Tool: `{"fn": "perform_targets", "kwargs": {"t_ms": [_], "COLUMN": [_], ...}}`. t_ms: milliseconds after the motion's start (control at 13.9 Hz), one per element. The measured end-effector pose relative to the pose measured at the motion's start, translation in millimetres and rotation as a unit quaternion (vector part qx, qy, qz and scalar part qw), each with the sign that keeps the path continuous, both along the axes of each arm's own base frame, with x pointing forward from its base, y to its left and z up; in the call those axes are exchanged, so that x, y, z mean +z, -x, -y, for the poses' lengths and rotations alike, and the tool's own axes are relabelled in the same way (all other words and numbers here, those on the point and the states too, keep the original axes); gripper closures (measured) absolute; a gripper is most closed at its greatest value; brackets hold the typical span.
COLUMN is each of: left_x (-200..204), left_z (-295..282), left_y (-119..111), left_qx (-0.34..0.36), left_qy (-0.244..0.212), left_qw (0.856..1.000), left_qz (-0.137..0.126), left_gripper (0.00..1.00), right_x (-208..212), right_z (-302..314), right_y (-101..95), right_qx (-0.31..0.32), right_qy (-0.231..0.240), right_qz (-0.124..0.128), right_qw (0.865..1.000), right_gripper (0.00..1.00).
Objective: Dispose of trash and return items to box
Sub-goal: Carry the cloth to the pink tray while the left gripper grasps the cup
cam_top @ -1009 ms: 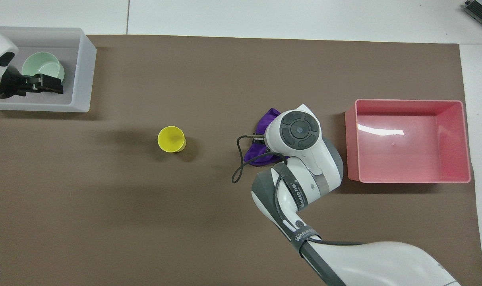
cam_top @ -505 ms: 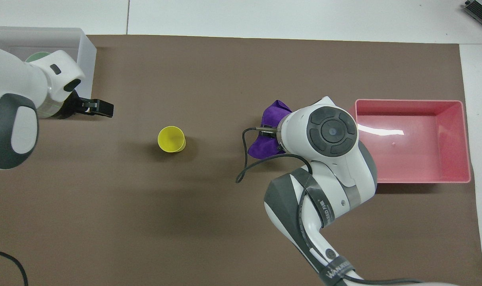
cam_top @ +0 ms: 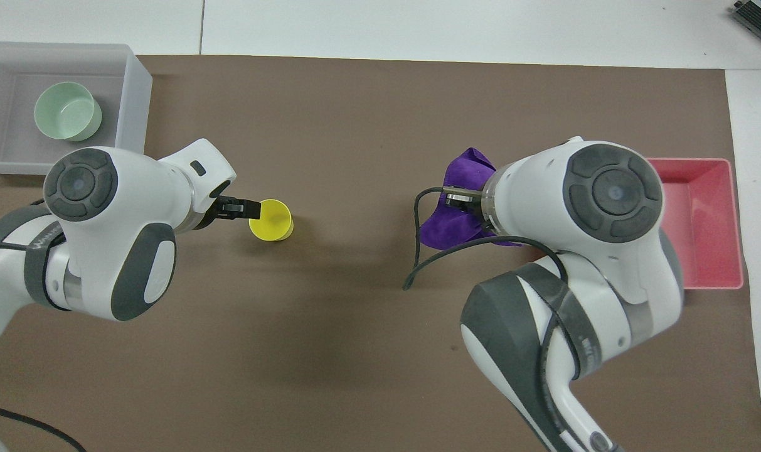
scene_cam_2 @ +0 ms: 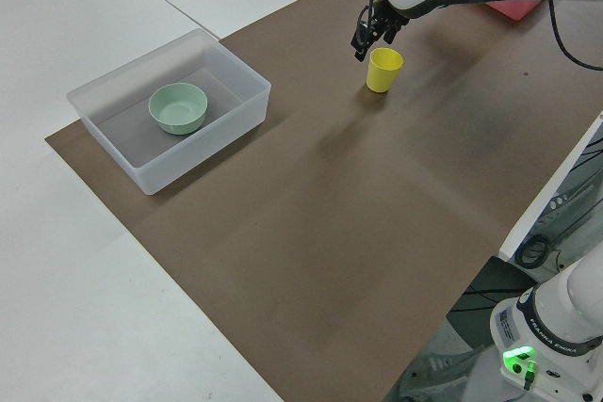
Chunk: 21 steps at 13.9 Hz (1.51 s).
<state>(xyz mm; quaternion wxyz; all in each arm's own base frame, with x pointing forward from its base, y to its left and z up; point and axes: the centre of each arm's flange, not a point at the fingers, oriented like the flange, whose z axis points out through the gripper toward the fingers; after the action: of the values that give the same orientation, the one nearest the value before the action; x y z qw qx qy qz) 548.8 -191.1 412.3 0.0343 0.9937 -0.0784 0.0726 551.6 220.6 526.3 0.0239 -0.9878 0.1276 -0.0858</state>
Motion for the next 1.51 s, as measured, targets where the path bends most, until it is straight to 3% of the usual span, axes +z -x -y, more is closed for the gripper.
{"fn": "perform_targets", "kwargs": {"t_ms": [72,360,649,721,793,937,1081,1514], "left_x": [-5.3,-24.0,-45.1,-49.1,-51.5,-52.7,-52.1,-30.2], "left_z": [3.1,9.5,13.3,15.8,18.1,20.0,21.0,2.8], "left_y": [2.7,6.4,3.2,3.4,4.0,4.7,5.0,-6.1], "left_qx": [-0.003,-0.008,-0.002,-0.002,-0.003,-0.003,-0.004,0.014], "left_qy": [0.001,0.004,0.003,0.002,0.002,0.002,0.002,0.008], "left_qw": [1.000,1.000,1.000,1.000,1.000,1.000,1.000,0.999], "left_qz": [0.004,0.015,0.012,0.011,0.009,0.008,0.009,0.028], "left_gripper": [0.20,0.26,0.42,0.42,0.48,0.77,0.98,0.98], "right_x": [6.9,18.6,11.9,7.9,1.8,-11.4,-29.0,-96.5], "right_z": [14.5,81.4,171.9,193.4,213.3,249.4,280.3,294.8], "right_y": [-1.6,-15.8,-29.2,-29.6,-28.9,-27.0,-24.5,-16.1], "right_qx": [0.000,0.020,0.055,0.063,0.073,0.091,0.104,0.113], "right_qy": [0.002,0.015,0.036,0.041,0.045,0.052,0.059,0.061], "right_qz": [0.002,0.006,-0.003,-0.007,-0.014,-0.017,-0.011,-0.011], "right_qw": [1.000,1.000,0.998,0.997,0.996,0.994,0.993,0.992], "right_gripper": [0.88,0.88,0.88,0.88,0.88,0.88,0.88,0.88]}}
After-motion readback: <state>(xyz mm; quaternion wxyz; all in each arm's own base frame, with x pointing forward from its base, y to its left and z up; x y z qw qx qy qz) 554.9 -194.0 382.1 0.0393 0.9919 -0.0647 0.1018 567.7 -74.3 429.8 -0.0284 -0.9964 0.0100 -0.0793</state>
